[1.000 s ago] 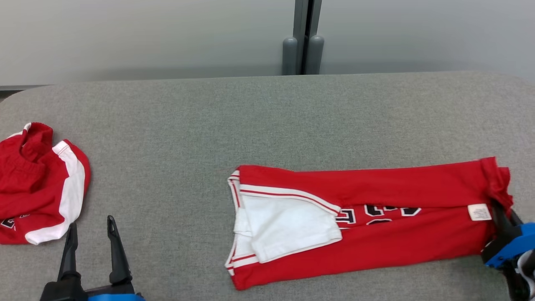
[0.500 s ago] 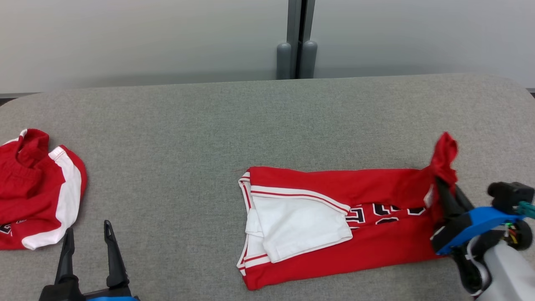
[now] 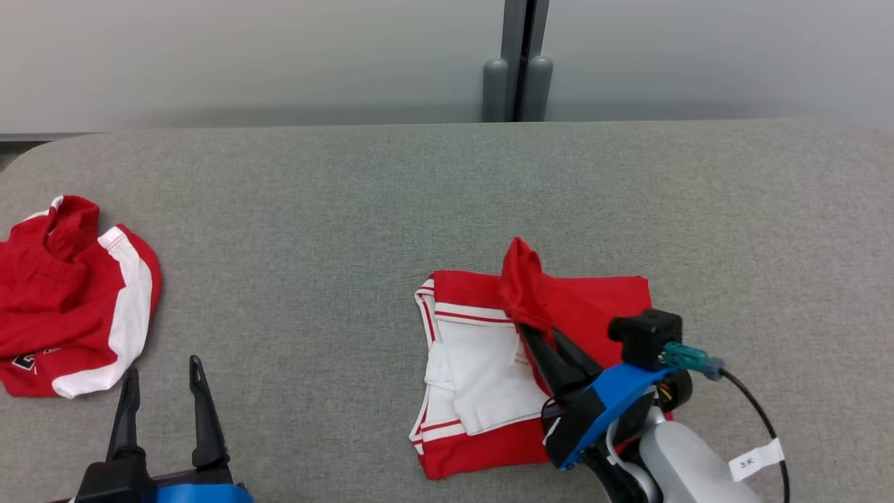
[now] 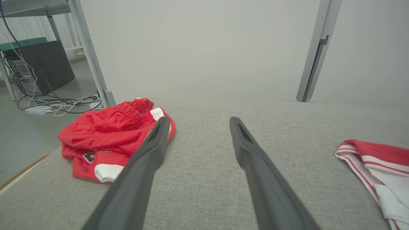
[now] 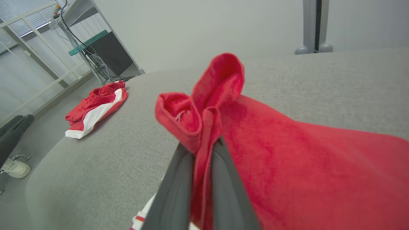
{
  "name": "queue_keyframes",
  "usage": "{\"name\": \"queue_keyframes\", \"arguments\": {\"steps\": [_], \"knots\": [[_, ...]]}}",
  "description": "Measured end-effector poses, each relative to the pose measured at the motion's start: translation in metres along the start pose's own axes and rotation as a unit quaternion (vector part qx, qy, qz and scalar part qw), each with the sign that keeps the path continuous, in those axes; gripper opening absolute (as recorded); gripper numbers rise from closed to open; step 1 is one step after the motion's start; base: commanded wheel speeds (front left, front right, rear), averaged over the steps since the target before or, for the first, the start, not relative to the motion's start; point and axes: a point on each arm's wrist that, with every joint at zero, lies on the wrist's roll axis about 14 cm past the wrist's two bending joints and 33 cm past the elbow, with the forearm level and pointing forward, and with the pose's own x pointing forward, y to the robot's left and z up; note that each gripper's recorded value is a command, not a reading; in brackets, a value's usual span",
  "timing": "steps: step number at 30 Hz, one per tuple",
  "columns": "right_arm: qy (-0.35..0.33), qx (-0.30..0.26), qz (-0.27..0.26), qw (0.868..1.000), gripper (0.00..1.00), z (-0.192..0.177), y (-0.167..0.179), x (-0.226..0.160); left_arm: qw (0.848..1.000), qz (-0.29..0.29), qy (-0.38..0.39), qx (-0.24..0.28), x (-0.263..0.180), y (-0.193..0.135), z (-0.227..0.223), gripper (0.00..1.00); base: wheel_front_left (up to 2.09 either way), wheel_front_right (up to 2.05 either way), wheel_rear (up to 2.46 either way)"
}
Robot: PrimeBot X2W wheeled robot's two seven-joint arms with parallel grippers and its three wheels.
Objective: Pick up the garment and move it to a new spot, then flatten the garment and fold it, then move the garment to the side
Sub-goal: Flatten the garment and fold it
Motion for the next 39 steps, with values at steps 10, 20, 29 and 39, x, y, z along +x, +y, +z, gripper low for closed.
{"name": "queue_keyframes", "arguments": {"steps": [10, 20, 29, 39], "knots": [[0.067, 0.018, 0.044, 0.997, 0.35, -0.04, 0.029, 0.02, 1.0, 0.008, 0.004, -0.002, 0.006, 0.007, -0.002, 1.0, 0.0, 0.0, 0.0], [0.002, -0.003, 0.029, 1.0, 1.0, -0.015, 0.017, 0.02, 1.0, 0.0, -0.004, -0.003, 0.007, 0.002, 0.002, 1.0, 0.0, 0.0, 0.0], [-0.084, -0.073, -0.081, 0.99, 1.0, 0.044, -0.072, -0.03, 1.0, -0.02, -0.018, 0.0, 0.006, -0.008, 0.011, 1.0, 0.0, 0.0, 0.0], [-0.142, -0.093, -0.171, 0.97, 1.0, 0.055, -0.095, -0.104, 0.999, -0.03, -0.025, 0.006, -0.009, -0.01, 0.015, 1.0, 0.0, 0.0, 0.0]]}}
